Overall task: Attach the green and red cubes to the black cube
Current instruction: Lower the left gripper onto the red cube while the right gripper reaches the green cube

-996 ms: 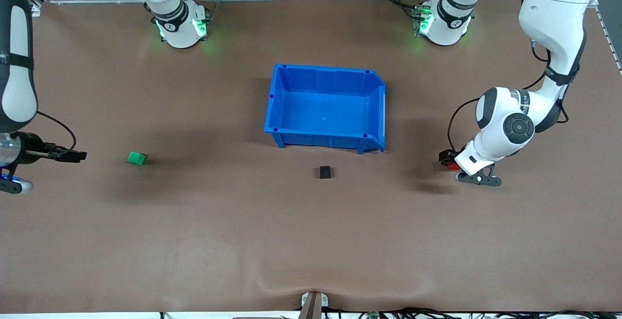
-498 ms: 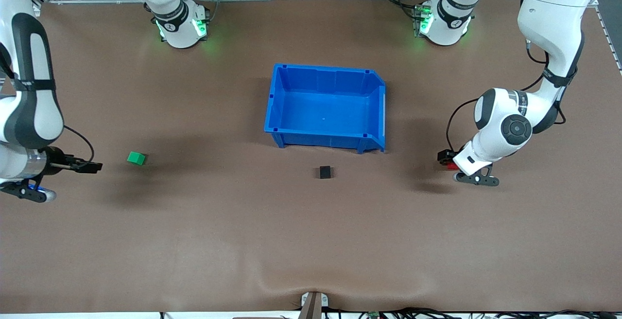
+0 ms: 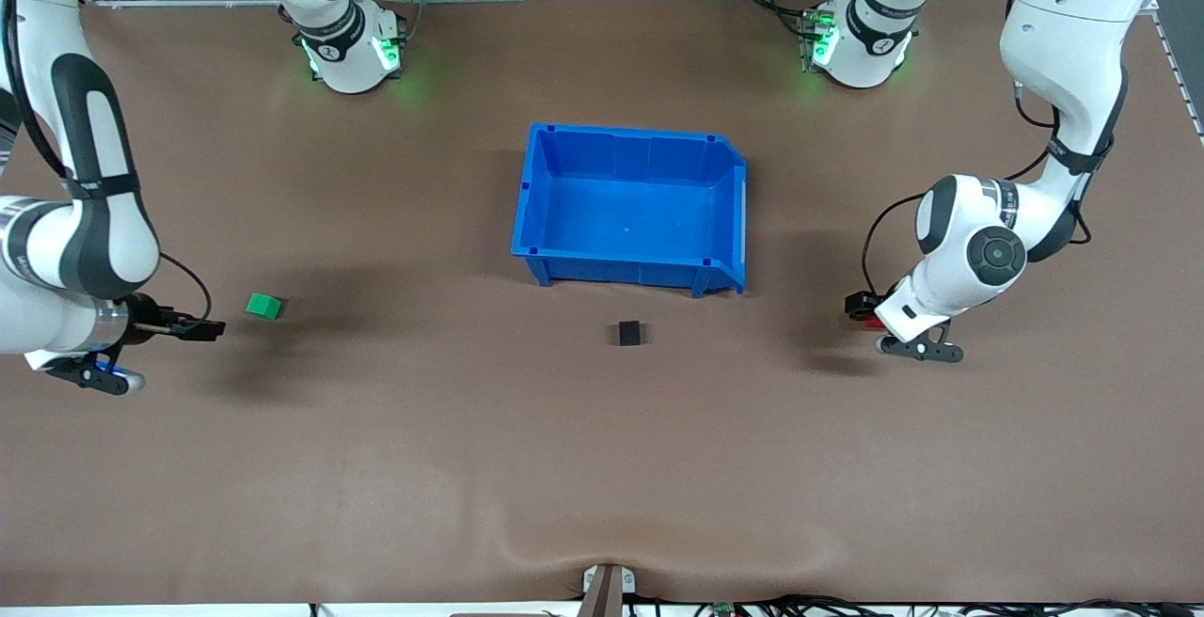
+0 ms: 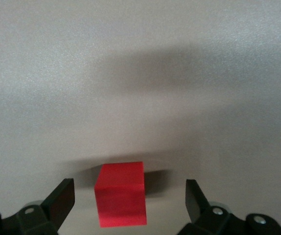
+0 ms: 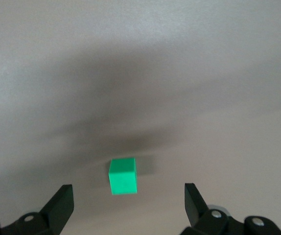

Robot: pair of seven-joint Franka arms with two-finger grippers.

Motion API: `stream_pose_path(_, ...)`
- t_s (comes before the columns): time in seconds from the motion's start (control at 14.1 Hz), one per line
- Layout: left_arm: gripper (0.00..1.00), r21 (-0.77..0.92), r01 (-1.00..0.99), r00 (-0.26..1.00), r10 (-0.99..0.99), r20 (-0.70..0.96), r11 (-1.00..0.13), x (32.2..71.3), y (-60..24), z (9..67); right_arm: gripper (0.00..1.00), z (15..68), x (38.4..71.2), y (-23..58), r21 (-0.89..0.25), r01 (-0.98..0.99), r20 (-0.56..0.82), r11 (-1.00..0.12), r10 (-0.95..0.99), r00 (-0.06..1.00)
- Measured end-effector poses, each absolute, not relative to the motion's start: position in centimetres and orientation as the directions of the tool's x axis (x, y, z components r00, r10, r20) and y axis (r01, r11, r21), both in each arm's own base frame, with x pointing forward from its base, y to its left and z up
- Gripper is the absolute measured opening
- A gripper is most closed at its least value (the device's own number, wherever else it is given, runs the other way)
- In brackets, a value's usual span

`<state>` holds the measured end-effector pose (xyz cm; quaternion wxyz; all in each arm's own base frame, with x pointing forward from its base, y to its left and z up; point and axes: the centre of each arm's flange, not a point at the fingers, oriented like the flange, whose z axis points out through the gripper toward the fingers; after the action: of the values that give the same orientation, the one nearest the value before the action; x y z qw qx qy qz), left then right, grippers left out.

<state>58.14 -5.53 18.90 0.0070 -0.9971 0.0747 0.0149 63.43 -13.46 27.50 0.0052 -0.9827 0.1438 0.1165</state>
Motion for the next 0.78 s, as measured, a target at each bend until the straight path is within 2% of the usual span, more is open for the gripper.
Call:
stream_pose_path(0.36, 1.00, -0.012, -0.146, 0.989, -0.146, -0.032, -0.989, 58.3, -5.4, 18.7, 1.00, 23.1, 61.6, -12.7, 0.022, -0.279, -0.271, -0.960, -0.274, 0.923)
stream_pose_path(0.43, 0.93, -0.011, -0.146, 0.989, -0.145, -0.033, -0.989, 58.3, -5.4, 18.6, 1.00, 22.4, 61.4, -12.4, 0.022, -0.275, -0.283, -0.961, -0.270, 0.920)
stream_pose_path(0.5, 0.93, -0.011, -0.146, 0.989, -0.145, -0.034, -0.989, 58.3, -5.4, 18.5, 0.93, 21.9, 61.2, -12.0, 0.021, -0.270, -0.293, -0.963, -0.264, 0.919)
stream_pose_path(0.57, 0.87, -0.011, -0.145, 0.989, -0.145, -0.035, -0.989, 58.3, -5.3, 18.4, 0.91, 21.6, 61.1, -11.5, 0.020, -0.263, -0.298, -0.965, -0.256, 0.919)
stream_pose_path(0.71, 0.67, -0.011, -0.145, 0.989, -0.144, -0.037, -0.989, 58.3, -5.3, 18.3, 0.90, 21.3, 60.9, -10.8, 0.019, -0.253, -0.303, -0.967, -0.247, 0.920)
stream_pose_path(0.78, 0.55, -0.011, -0.144, 0.989, -0.143, -0.037, -0.990, 58.3, -5.3, 18.3, 0.83, 21.1, 60.8, -10.7, 0.019, -0.252, -0.301, -0.968, -0.246, 0.921)
